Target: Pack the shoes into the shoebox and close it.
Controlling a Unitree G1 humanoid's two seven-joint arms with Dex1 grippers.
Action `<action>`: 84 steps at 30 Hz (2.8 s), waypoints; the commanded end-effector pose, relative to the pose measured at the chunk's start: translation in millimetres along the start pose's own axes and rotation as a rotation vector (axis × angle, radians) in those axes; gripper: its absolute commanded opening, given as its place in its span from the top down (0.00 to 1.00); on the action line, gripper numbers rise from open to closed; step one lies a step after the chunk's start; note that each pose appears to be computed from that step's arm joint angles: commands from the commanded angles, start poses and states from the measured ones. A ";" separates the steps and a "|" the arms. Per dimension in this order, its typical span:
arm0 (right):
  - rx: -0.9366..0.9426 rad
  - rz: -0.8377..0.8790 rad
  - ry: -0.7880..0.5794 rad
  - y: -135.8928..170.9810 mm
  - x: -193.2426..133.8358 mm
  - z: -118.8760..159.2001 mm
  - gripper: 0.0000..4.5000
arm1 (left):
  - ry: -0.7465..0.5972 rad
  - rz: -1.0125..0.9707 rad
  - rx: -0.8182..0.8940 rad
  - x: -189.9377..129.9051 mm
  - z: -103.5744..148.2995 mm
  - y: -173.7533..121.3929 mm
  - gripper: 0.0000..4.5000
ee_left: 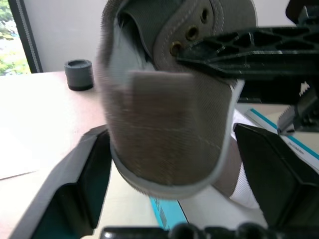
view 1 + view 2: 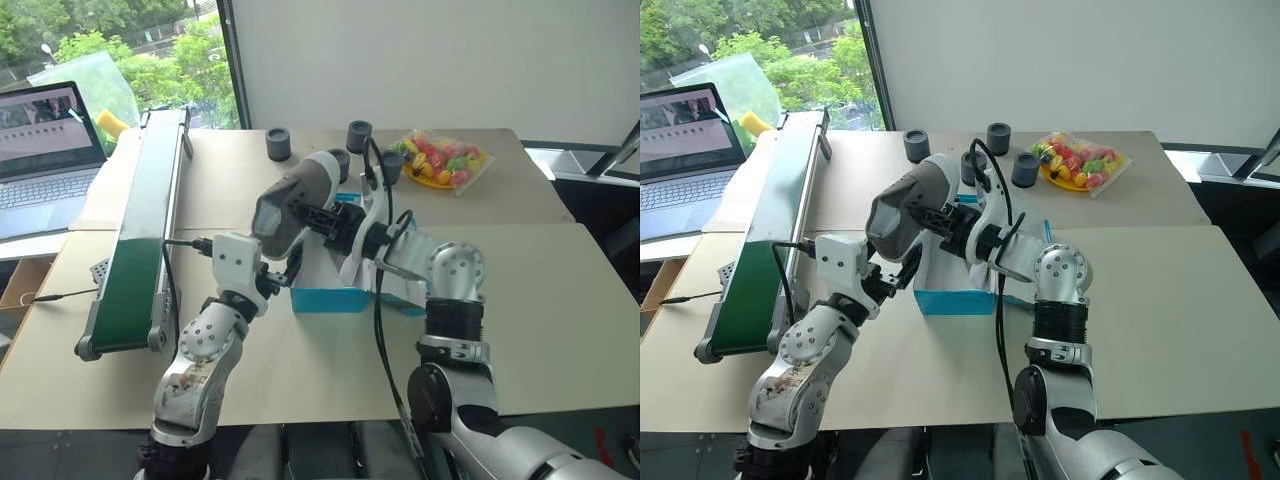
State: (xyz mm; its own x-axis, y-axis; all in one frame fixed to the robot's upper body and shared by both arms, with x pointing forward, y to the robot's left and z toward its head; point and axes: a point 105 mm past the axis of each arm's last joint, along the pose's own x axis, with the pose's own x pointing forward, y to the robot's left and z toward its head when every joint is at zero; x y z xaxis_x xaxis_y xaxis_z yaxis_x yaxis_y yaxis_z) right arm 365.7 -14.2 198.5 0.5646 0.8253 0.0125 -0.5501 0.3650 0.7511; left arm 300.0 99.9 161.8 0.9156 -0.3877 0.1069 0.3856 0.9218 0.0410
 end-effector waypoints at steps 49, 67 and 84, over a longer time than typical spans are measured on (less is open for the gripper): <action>-0.520 -0.306 0.395 -19.9 27.6 49.0 0.01 | 0.025 -0.041 0.116 -25.7 7.8 -1.3 0.00; -0.526 0.295 0.575 30.8 -127.5 -40.0 0.16 | 0.223 -0.362 0.224 -52.3 -19.6 1.5 0.00; -0.634 -0.724 0.475 -119.2 -148.1 -107.5 1.00 | 0.243 -0.458 0.228 -49.4 -16.5 0.4 0.00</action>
State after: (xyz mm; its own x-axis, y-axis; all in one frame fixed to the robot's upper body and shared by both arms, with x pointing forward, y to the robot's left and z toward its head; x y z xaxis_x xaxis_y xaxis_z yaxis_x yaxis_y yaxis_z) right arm 269.3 -122.6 38.2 0.5644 0.4713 -0.6777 -0.5767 0.8126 0.0848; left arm 257.2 122.0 132.1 0.6843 -0.6929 -0.2272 0.7290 0.6442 0.2313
